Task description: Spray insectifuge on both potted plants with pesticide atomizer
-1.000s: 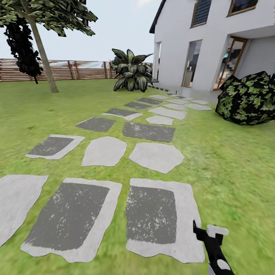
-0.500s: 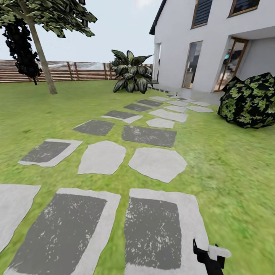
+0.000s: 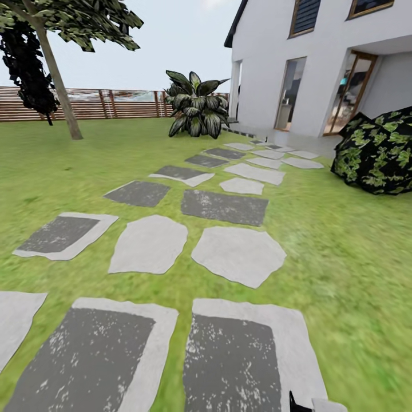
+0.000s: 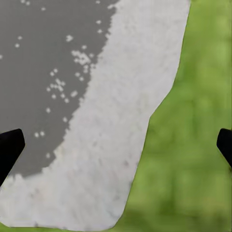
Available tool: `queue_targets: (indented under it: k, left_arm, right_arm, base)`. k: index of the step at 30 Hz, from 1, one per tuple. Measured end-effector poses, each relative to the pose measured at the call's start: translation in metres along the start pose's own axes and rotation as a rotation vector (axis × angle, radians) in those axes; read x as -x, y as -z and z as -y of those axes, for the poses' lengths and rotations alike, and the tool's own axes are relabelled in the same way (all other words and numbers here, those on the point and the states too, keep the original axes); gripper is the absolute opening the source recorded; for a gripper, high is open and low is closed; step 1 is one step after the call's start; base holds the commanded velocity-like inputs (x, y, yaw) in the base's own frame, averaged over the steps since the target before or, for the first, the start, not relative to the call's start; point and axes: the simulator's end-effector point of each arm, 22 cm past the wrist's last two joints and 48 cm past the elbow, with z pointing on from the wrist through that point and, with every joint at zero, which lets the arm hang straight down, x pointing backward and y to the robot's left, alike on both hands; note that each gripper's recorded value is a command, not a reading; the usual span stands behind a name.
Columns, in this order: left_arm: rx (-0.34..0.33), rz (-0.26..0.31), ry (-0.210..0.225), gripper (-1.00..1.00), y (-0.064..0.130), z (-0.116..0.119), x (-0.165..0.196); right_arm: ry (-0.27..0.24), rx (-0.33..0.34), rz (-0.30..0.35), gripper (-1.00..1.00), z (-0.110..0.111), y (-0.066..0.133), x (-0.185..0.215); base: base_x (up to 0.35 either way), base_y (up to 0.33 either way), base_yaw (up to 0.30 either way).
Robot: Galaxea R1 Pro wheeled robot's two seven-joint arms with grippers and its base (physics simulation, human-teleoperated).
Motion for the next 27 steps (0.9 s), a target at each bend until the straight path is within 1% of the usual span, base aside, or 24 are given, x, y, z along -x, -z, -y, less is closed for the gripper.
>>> queue_targets:
  k: [27]
  left_arm:
    - [-0.002,0.0,-0.003,1.0,0.0,0.0007,0.0]
  right_arm:
    - [0.001,-0.001,-0.008,1.0,0.0003,0.0013,-0.0033]
  base:
    - [0.337,0.0,0.0]
